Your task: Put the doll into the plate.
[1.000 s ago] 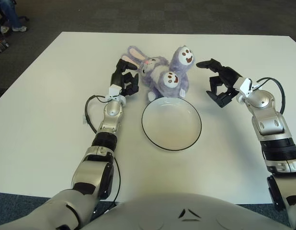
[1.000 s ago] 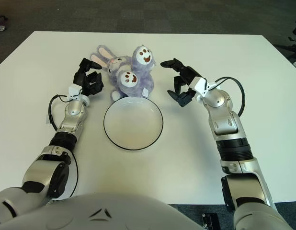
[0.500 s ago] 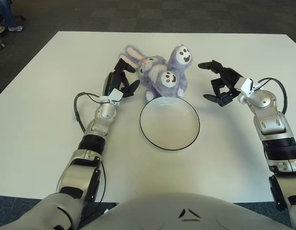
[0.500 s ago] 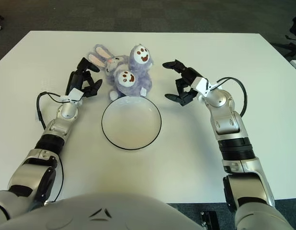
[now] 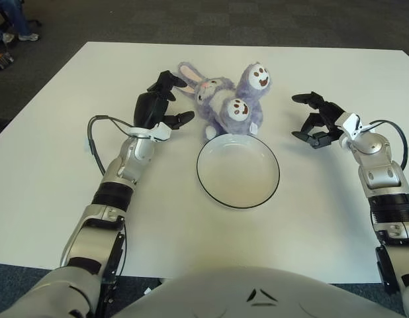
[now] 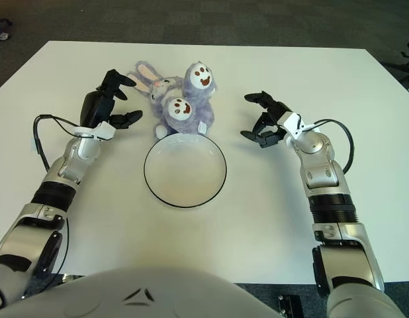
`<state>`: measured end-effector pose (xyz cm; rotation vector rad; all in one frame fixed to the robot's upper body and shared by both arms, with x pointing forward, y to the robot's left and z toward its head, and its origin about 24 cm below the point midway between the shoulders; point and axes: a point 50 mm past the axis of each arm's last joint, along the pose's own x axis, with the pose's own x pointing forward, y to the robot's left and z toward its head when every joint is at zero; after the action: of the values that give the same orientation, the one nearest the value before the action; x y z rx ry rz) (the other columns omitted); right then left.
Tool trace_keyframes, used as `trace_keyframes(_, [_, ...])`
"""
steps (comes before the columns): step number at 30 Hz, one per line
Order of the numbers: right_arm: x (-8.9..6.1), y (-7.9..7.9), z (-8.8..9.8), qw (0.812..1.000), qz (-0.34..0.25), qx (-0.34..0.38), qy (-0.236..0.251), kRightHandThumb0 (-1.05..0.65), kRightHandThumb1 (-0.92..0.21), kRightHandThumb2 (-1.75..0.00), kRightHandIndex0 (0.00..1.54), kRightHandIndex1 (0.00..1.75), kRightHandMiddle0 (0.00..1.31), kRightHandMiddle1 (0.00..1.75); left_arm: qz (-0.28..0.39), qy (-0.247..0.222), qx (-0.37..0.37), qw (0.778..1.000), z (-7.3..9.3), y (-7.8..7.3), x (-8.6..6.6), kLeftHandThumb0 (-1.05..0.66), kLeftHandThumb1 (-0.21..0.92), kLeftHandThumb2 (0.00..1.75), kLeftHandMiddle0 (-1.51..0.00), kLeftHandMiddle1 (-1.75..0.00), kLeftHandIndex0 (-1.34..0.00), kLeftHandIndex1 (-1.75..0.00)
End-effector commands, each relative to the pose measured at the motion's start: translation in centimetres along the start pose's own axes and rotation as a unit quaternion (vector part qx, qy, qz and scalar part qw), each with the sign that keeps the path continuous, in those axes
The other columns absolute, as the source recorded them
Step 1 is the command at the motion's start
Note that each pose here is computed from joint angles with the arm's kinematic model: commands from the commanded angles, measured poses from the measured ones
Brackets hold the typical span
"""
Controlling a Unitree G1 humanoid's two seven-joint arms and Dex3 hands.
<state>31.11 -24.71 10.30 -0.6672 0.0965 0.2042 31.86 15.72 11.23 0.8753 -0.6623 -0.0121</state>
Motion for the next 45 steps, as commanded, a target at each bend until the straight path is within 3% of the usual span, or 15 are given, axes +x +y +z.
trace_keyframes(1, [-0.2,0.4,-1.2,0.999,-0.014,0.005,0.033,-0.54,-0.37,-0.95,0.11,0.59,0.00,0.73,-0.001,-0.011,0.043,0.999,-0.2,1.0,0.9,-0.46,0.26,1.03,-0.13,-0.88,0.00,-0.89])
trace_keyframes(11, [-0.3,1.2,-2.4,0.998,-0.025,-0.021,0.059,-0.52,-0.39,-0.97,0.07,0.60,0.00,0.84,-0.024,-0.040,0.154,0.987,-0.4,2.7,2.1,-0.52,0.25,0.98,-0.07,-0.59,0.00,-0.54])
trace_keyframes(17, [-0.2,1.5,-3.4,0.996,-0.024,-0.025,0.084,-0.45,-0.37,-1.03,0.04,0.69,0.00,0.89,-0.033,-0.060,0.190,0.979,-0.1,3.2,2.9,-0.59,0.32,0.91,-0.04,-0.41,0.00,-0.31])
trace_keyframes(25, [-0.2,2.0,-5.0,0.994,-0.028,-0.017,0.108,-0.40,-0.34,-1.07,0.01,0.75,0.00,0.94,-0.053,-0.077,0.219,0.971,0.4,3.1,4.0,-0.69,0.44,0.82,-0.03,-0.29,0.00,-0.11])
trace_keyframes(45, [0.2,3.0,-6.2,0.993,-0.014,0.004,0.121,-0.39,-0.35,-1.05,0.00,0.77,0.00,0.98,-0.129,-0.127,0.275,0.944,0.9,2.0,6.6,-0.75,0.56,0.72,-0.03,-0.19,0.00,-0.02])
